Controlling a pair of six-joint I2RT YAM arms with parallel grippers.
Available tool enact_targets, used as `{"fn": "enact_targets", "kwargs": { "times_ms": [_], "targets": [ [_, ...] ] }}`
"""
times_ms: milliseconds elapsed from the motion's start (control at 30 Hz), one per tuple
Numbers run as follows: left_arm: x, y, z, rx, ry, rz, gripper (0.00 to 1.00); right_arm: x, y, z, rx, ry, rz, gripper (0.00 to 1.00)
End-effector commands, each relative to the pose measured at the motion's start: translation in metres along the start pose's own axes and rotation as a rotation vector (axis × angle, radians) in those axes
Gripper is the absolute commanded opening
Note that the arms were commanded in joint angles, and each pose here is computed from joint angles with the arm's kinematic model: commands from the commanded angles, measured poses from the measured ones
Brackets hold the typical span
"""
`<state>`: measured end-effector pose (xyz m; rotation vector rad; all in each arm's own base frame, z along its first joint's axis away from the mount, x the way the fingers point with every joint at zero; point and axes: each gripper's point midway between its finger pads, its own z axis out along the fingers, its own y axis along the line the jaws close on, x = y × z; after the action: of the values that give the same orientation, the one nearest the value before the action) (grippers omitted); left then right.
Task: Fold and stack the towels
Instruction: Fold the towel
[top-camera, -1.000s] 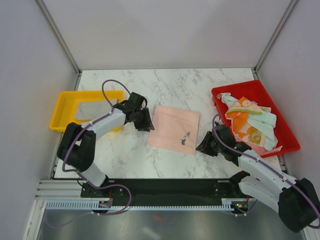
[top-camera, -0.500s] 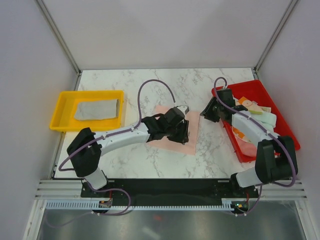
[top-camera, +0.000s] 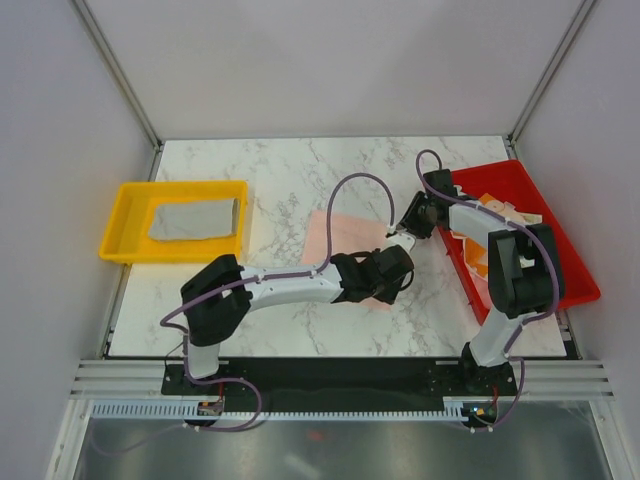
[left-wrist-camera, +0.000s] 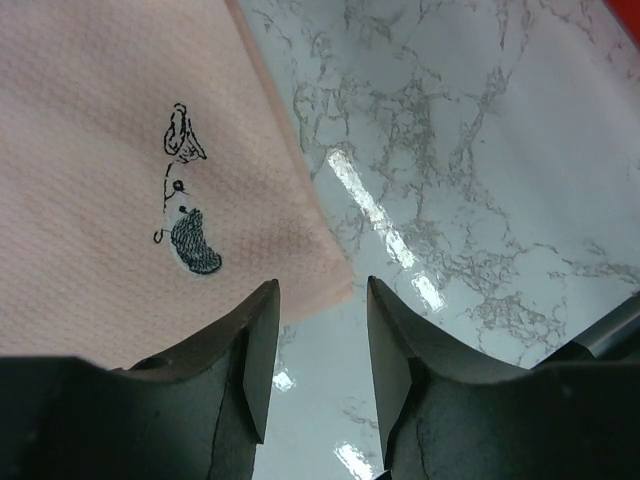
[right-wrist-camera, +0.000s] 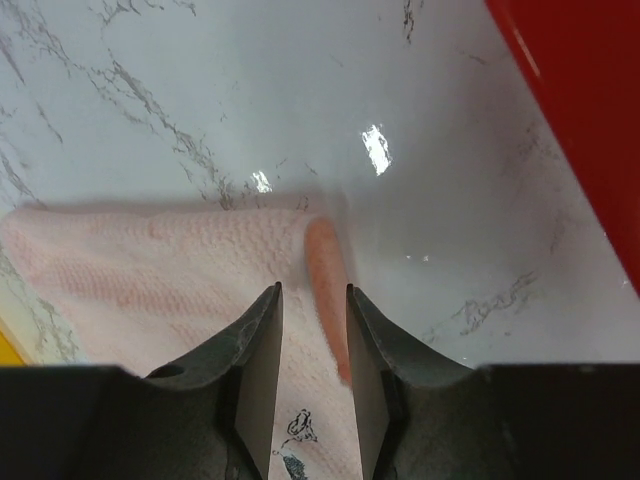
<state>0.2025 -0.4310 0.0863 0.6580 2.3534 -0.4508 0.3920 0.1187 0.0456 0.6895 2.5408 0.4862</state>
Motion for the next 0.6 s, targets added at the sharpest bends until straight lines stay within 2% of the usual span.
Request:
{"fn": "enact_targets", "kwargs": {
  "times_ms": [0, 200, 567],
  "targets": [
    [-0.014, -0.006, 0.007, -0.052, -0.068, 0.055, 0.48, -0.021, 0.018, 0.002, -0.059, -0.039, -0.028, 0.40],
    [0.000, -0.016, 0.025, -0.060, -0.037, 0.090, 0.48, -0.018, 0.015, 0.009, -0.061, -0.025, -0.020, 0.40],
    [0.024, -0.016, 0.038, -0.101, 0.040, 0.089, 0.41, -0.010, 0.011, 0.018, -0.061, 0.000, -0.013, 0.41]
  ]
}}
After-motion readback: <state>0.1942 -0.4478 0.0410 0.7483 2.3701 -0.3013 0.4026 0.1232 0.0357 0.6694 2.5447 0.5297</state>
